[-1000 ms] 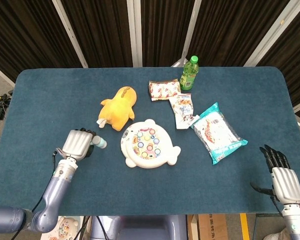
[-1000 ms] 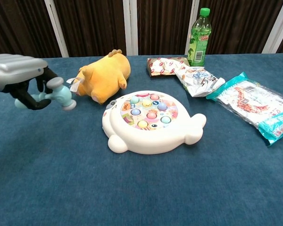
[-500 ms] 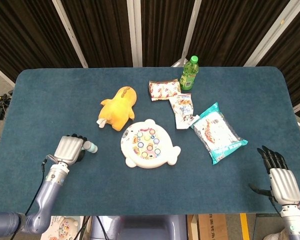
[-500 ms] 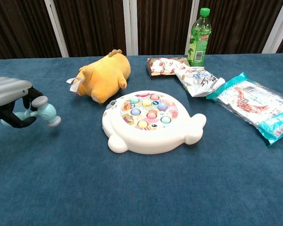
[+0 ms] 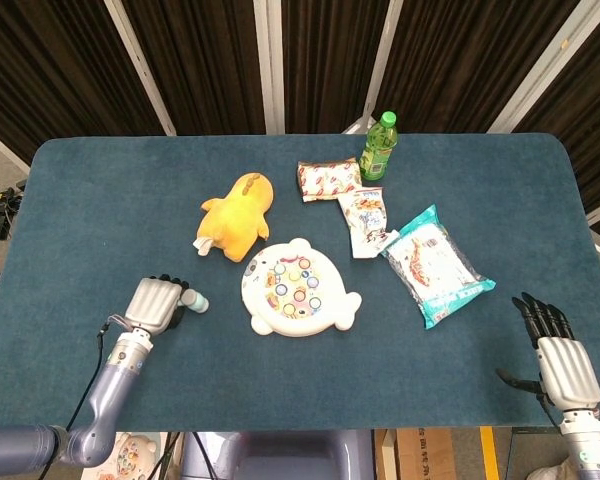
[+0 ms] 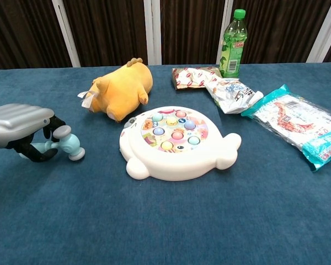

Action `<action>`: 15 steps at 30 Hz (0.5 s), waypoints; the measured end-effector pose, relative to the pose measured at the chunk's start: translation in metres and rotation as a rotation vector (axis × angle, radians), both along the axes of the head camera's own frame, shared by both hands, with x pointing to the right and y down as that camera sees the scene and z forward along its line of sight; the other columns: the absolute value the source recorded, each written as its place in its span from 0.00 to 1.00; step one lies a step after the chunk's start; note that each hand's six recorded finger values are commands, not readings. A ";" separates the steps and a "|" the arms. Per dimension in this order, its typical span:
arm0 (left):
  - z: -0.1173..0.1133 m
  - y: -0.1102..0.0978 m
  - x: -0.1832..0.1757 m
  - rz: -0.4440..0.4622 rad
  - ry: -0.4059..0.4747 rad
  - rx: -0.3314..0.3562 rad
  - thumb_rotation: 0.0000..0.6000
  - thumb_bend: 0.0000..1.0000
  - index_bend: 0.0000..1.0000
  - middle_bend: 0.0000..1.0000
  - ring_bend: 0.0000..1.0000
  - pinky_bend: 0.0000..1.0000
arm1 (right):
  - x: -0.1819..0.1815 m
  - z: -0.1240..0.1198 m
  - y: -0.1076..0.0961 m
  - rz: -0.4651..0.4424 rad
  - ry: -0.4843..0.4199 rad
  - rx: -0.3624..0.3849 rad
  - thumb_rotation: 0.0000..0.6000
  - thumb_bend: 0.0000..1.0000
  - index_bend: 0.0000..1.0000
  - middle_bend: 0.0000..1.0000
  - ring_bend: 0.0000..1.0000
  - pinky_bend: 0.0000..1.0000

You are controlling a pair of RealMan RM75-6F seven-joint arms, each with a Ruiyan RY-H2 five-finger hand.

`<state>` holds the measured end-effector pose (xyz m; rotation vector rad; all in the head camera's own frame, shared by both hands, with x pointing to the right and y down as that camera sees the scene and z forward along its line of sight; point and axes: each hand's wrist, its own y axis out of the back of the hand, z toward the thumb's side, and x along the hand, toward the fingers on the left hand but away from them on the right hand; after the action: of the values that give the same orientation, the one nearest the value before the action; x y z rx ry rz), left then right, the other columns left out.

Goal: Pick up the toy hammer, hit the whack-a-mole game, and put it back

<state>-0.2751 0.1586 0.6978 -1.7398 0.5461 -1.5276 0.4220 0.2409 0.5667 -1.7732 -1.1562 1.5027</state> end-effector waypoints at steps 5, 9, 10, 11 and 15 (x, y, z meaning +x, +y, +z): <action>0.001 0.000 0.002 -0.006 0.005 0.002 1.00 0.63 0.55 0.42 0.34 0.49 | 0.000 0.000 0.000 0.000 0.000 -0.002 1.00 0.17 0.00 0.00 0.00 0.00; 0.002 0.001 0.001 -0.013 0.005 -0.004 1.00 0.62 0.54 0.42 0.34 0.49 | 0.000 0.000 0.000 -0.001 0.000 0.000 1.00 0.17 0.00 0.00 0.00 0.00; 0.003 0.002 0.001 -0.014 0.005 -0.005 1.00 0.61 0.54 0.42 0.34 0.49 | 0.000 0.000 0.000 -0.001 0.000 0.000 1.00 0.17 0.00 0.00 0.00 0.00; 0.003 0.002 0.001 -0.013 0.005 -0.006 1.00 0.60 0.54 0.42 0.34 0.49 | 0.000 0.000 0.001 -0.001 0.001 0.000 1.00 0.17 0.00 0.00 0.00 0.00; 0.004 0.003 0.001 -0.010 0.001 -0.009 1.00 0.56 0.52 0.41 0.34 0.49 | 0.000 0.000 0.001 0.000 0.000 0.000 1.00 0.17 0.00 0.00 0.00 0.00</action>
<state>-0.2742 0.1613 0.7019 -1.7473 0.5500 -1.5379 0.4224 0.2415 0.5665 -1.7732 -1.1553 1.5031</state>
